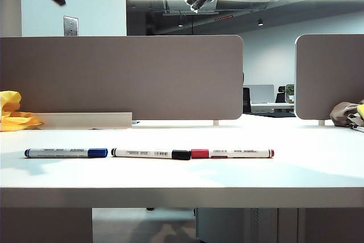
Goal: Pick up the markers one by one and line them up horizontally in a straight line on the table.
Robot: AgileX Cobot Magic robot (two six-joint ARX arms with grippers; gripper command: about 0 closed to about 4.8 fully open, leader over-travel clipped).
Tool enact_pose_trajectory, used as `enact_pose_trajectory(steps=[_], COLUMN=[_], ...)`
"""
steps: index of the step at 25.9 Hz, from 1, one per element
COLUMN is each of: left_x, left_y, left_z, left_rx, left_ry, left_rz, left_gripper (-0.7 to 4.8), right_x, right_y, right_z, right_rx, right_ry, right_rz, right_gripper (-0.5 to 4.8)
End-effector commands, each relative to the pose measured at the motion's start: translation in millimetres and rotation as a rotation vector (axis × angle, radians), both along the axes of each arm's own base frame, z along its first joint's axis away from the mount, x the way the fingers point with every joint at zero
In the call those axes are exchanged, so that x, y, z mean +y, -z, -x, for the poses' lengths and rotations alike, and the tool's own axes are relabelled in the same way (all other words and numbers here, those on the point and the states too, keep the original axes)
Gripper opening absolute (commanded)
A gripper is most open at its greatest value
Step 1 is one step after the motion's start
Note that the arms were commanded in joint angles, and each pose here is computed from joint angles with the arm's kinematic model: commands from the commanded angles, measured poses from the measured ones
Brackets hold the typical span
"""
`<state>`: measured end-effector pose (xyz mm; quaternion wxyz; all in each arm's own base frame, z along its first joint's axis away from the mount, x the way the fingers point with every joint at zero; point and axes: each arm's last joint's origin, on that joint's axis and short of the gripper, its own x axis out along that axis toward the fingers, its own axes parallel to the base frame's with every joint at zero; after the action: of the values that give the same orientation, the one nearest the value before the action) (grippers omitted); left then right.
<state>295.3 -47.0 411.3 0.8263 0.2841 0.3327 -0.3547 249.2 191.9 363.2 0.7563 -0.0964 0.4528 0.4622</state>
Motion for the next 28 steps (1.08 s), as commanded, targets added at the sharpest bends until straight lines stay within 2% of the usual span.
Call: enact_pose_trajectory(steps=[1,6,10,12,13,16,17,18,19,22,24,28], left_x=[2.4,6.0,13.0,20.0,27.3,43.5,46.9,51.2,53.1,51.6,43.8,35.3], left_y=[-11.8,-34.6,-53.8,-62.5,-68.7,-77.1,-79.2,-84.5,-87.8,-93.4,-94.6,-92.0], left_z=[16.0,52.5,82.4,96.9,111.9,150.8,162.1,182.0,195.0,227.9,255.0,272.5], left_rx=[0.004,-0.027,-0.077,-0.086,-0.09,-0.085,-0.086,-0.119,-0.158,-0.277,-0.357,-0.387], left_ry=[-0.046,-0.068,-0.15,-0.226,-0.282,-0.378,-0.383,-0.361,-0.359,-0.365,-0.42,-0.51], left_rz=[0.047,0.119,0.199,0.282,0.368,0.466,0.502,0.566,0.588,0.586,0.578,0.597], left_gripper=[-0.06,-0.06,-0.06,-0.06,-0.06,-0.06,-0.06,-0.06,-0.06,-0.06,-0.06,-0.05], right_x=[-0.2,-0.2,-0.2,-0.2,-0.2,-0.2,-0.2,-0.3,-0.3,-0.2,0.0,-1.4], right_y=[-2.1,-2.1,-2.1,-2.1,-2.1,-2.1,-2.1,-2.2,-2.2,-2.2,-2.4,-11.8], right_z=[0.7,0.7,0.7,0.7,0.7,0.7,0.7,0.8,0.8,0.7,0.4,10.1], right_rx=[-0.008,-0.008,-0.008,-0.008,-0.008,-0.008,-0.008,-0.008,-0.008,-0.009,-0.014,-0.048], right_ry=[-0.003,-0.003,-0.003,-0.003,-0.003,-0.003,-0.003,-0.003,-0.003,-0.003,-0.001,-0.01], right_rz=[-0.012,-0.012,-0.012,-0.012,-0.012,-0.012,-0.012,-0.012,-0.012,-0.012,-0.013,-0.024], right_gripper=[0.46,0.46,0.46,0.46,0.46,0.46,0.46,0.46,0.46,0.46,0.46,0.46])
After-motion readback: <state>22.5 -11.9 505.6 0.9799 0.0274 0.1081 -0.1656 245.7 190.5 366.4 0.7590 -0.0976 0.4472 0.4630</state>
